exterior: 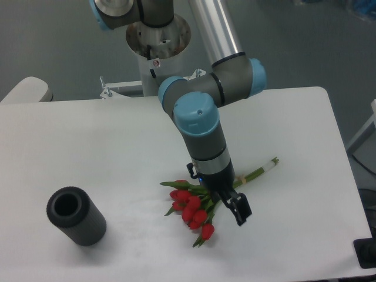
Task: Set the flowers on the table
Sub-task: 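Open the gripper and lift it away from the tulip stems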
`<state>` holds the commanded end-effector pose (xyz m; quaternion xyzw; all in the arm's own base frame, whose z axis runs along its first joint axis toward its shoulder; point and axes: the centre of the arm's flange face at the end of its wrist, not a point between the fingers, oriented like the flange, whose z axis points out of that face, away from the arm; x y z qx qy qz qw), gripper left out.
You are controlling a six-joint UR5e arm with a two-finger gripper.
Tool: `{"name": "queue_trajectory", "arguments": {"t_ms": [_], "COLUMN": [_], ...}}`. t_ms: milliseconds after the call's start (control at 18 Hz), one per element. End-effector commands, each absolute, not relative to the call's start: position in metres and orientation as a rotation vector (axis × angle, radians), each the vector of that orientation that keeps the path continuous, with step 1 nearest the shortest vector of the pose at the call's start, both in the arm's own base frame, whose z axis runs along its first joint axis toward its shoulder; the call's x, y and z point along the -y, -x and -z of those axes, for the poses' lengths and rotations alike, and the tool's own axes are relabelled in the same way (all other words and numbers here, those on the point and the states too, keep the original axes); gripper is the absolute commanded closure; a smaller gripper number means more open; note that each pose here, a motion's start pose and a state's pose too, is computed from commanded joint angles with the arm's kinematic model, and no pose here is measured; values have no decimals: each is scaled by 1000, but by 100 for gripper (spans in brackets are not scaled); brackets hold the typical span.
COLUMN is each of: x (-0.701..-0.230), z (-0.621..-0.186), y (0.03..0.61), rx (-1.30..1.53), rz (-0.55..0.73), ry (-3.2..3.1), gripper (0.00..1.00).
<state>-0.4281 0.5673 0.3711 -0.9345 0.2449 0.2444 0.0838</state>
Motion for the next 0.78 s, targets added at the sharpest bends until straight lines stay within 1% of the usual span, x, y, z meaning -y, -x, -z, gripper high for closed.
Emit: {"name": "queue_trajectory", "arguments": {"t_ms": [111, 222, 333, 556, 667, 778], "x": [-565, -557, -537, -479, -456, -433], "z": [-388, -400, -410, -422, -423, -431], "y": [437, 446, 462, 500, 517, 522], "rx": [-727, -785, -869, -1007, -1098, -1128], "rz": [-696, -668, -667, -562, -544, -539], "ry": [2809, 2827, 2825, 2777, 2767, 2772], "gripper": [0, 0, 0, 0, 0, 0]}}
